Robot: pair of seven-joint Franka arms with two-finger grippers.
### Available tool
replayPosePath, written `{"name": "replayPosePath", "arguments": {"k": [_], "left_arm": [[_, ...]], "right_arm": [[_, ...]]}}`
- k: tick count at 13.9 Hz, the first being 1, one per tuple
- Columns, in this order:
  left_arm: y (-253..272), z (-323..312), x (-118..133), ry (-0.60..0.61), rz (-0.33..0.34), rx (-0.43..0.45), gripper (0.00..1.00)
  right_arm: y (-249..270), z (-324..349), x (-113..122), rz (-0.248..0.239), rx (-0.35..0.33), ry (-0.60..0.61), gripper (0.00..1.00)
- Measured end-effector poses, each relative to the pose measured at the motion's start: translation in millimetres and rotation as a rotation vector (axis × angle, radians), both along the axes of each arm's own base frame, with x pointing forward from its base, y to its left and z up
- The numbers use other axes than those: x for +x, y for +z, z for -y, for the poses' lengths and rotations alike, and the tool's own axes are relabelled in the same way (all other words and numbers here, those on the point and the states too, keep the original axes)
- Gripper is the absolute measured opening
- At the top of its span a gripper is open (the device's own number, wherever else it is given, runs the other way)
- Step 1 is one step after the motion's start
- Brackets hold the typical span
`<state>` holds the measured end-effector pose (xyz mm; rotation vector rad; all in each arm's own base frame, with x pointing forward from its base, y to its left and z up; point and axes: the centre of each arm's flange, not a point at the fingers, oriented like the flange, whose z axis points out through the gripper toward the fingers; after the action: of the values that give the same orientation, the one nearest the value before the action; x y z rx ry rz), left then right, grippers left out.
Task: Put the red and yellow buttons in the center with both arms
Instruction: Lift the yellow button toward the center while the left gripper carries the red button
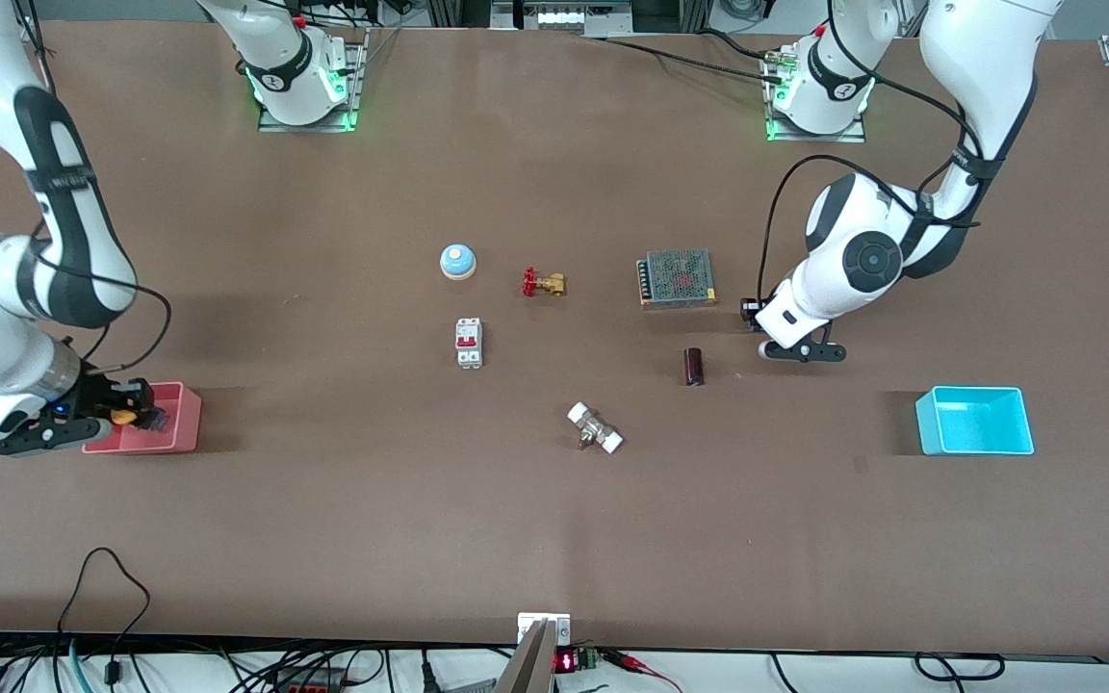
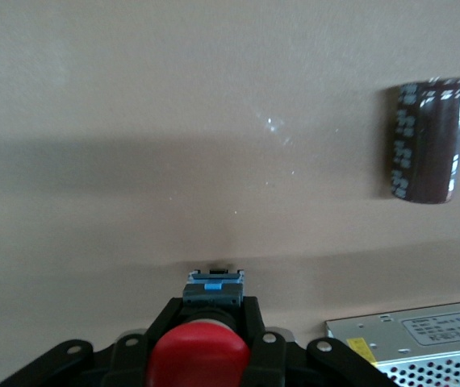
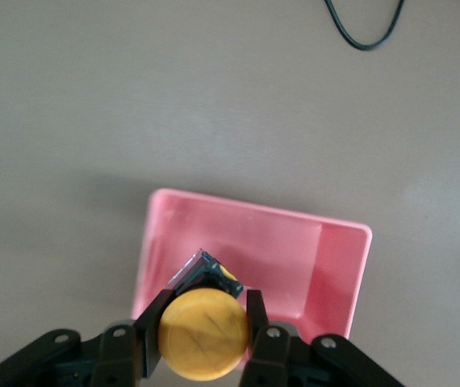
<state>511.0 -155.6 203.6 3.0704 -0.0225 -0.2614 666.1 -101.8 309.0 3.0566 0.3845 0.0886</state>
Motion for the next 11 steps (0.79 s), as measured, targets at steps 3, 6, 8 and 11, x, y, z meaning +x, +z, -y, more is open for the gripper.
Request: {"name": "replayPosePath", "arguments": {"k": [3,6,8,11], "left_arm": [[-4,0,-1,0.002,-0.001,0.005,0.49],[6,0,5,0.002,0.006,0.012,0.76],[40,-3,19,0.0,-0.027,0.044,0.94],[132,-7,53,0.007,-0.06,0.09,1.0]], "right_arm": [[56,-64,-10,-0.046,0.034,-0.064,0.42],[71,-154,-24,-0.059,0.051,-0.147,0.42],[56,-215,-37,-0.056,0.057,-0.187,0.42],[17,-264,-60,-0.026,0.064,-0.207,0.42]]}}
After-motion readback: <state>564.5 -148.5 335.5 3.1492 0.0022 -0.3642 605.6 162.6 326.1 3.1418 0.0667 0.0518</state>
